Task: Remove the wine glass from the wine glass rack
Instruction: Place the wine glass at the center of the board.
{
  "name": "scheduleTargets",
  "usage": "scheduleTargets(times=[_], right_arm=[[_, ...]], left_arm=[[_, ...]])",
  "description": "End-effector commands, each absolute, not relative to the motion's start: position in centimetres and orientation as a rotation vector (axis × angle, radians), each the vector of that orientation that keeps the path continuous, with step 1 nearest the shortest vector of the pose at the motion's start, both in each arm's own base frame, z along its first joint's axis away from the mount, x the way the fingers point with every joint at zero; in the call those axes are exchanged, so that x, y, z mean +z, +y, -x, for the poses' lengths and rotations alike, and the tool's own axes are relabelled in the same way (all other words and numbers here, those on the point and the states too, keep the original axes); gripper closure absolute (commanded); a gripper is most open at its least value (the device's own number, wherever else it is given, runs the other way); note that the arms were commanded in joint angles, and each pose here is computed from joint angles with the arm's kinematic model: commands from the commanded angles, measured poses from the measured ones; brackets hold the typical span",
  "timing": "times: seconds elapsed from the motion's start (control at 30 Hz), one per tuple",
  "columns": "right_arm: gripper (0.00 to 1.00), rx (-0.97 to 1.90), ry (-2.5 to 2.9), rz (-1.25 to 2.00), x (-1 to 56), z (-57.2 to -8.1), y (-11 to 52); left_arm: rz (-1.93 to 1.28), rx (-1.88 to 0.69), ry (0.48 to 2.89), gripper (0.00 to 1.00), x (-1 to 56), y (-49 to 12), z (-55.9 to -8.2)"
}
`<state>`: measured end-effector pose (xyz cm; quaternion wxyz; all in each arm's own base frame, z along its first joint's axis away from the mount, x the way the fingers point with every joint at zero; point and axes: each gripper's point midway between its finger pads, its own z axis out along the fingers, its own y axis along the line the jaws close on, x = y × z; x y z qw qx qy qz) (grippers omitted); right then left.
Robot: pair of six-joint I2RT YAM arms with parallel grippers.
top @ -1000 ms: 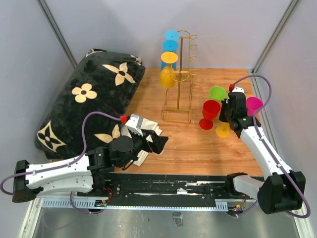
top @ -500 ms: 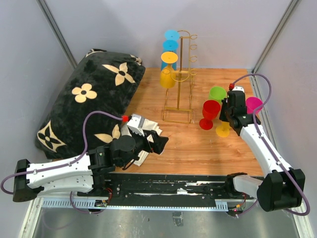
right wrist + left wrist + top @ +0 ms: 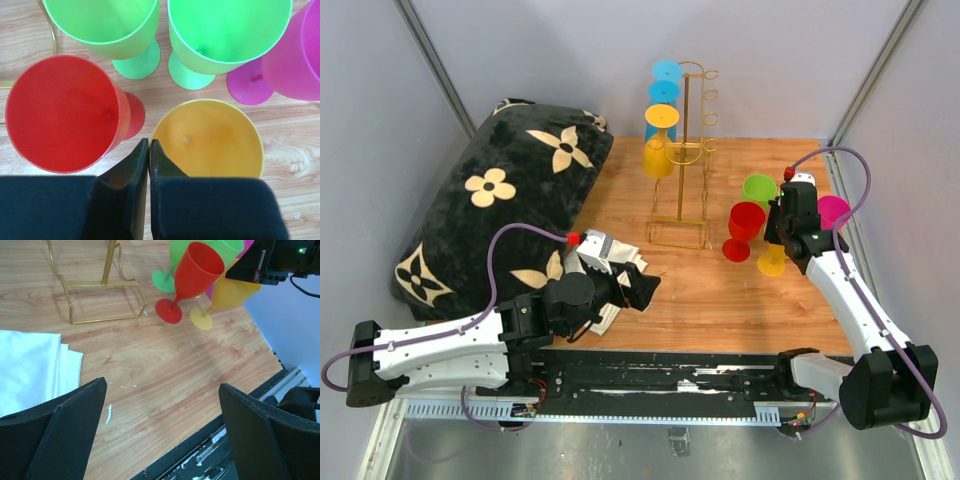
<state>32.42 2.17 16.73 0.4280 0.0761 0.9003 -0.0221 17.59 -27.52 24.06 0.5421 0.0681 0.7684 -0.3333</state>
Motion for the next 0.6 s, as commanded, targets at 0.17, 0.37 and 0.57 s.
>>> scheduleTargets(times=[0.17,0.37,0.57], right_arm=[[0.98,-0.11,2.201,-0.22,18.4,-33.2,0.7],[0.97,-0.107,2.181,-0.221,18.8,-33.4,0.7],[0.96,-0.126,2.177,-0.225,18.9,-33.4,0.4]], left_arm=[[-0.108,-0.81,1.796,0.0,25.8,-27.4,-18.0],[-0.094,-0.806,1.796,0.0,25.8,-27.1,-18.1],[-0.094,-0.808,1.798,0.0,25.8,-27.2,-18.0]])
